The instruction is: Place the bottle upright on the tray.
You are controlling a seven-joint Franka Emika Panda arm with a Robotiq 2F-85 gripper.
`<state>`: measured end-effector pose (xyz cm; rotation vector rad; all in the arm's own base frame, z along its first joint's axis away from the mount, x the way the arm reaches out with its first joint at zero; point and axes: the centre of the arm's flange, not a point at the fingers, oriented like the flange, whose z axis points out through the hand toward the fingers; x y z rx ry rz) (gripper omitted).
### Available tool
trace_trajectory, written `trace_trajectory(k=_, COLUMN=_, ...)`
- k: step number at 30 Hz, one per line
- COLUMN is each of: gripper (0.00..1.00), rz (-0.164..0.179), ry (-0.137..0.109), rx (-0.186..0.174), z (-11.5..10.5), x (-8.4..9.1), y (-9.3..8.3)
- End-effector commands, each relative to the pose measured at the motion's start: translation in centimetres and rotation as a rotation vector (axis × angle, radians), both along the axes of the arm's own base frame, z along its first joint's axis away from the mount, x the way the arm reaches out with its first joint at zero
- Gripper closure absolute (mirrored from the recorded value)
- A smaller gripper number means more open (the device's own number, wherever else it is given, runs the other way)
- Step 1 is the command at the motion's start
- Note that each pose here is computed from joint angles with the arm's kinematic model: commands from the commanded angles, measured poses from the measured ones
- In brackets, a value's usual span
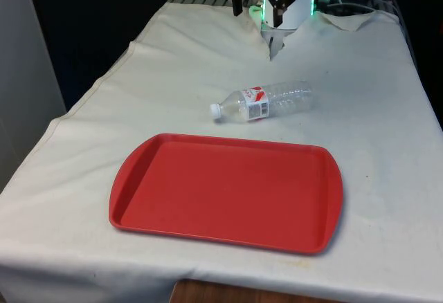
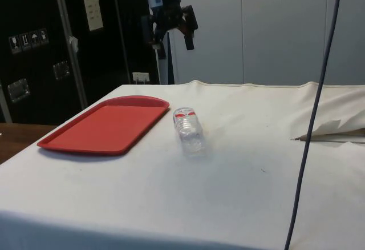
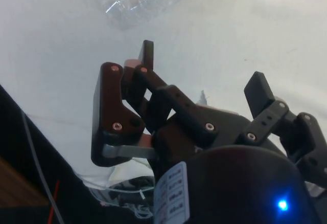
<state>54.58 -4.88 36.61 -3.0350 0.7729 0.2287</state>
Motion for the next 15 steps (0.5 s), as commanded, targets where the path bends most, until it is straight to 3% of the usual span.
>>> trace_trajectory(k=1, gripper=0.0, rz=-0.016, ry=-0.003, rx=0.015, z=-0.3, x=0.1, y=-0.1)
trace_trajectory(k=3, gripper=0.0, rz=-0.009, ry=0.003, rx=0.008, z=-0.2, x=0.0, y=-0.1)
trace_trajectory(k=7, gripper=0.0, rz=-0.044, ry=0.005, rx=0.04, z=-0.8, x=0.0, y=-0.1)
trace_trajectory(k=10, gripper=0.0, rz=-0.059, ry=0.01, rx=0.052, z=-1.1, x=-0.2, y=-0.2)
trace_trajectory(k=11, gripper=0.0, rz=-0.048, ry=0.015, rx=0.042, z=-1.0, x=-0.1, y=-0.2)
trace_trajectory(k=15, gripper=0.0, rz=-0.082, ry=0.019, rx=0.068, z=-1.4, x=-0.3, y=-0.1)
